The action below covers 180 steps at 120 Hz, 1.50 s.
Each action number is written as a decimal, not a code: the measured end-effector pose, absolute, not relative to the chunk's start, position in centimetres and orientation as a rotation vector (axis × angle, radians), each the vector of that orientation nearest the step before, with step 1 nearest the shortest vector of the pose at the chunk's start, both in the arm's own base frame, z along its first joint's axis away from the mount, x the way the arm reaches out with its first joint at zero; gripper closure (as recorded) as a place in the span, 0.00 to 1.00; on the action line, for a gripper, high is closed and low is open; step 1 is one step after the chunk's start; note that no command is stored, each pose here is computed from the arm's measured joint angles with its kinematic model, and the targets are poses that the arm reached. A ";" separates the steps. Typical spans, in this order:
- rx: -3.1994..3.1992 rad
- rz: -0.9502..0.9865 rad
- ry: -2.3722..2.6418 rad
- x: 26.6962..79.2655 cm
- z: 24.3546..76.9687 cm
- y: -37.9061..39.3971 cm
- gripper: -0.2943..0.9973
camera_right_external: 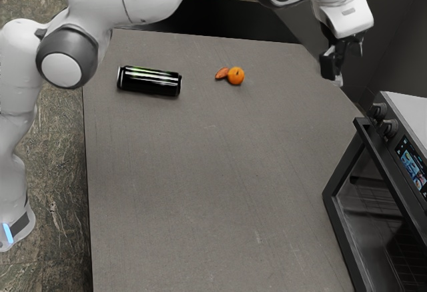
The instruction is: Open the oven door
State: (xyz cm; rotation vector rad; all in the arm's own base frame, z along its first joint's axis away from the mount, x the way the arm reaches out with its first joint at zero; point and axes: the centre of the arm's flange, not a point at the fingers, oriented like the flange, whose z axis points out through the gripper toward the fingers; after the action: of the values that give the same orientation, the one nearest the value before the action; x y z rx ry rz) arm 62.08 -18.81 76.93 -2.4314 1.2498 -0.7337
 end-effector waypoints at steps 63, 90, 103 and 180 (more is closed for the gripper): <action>-1.842 -0.736 2.068 58.0 74.3 -34.3 0.24; -1.745 -0.602 2.194 60.8 69.0 -35.1 0.24; -1.737 -0.558 2.203 63.3 66.6 -33.5 0.24; -1.566 -0.559 2.276 65.4 64.8 -33.2 0.24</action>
State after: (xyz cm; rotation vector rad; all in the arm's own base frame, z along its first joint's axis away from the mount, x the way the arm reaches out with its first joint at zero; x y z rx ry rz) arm 65.38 -33.16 64.84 -1.5659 2.2758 -0.5585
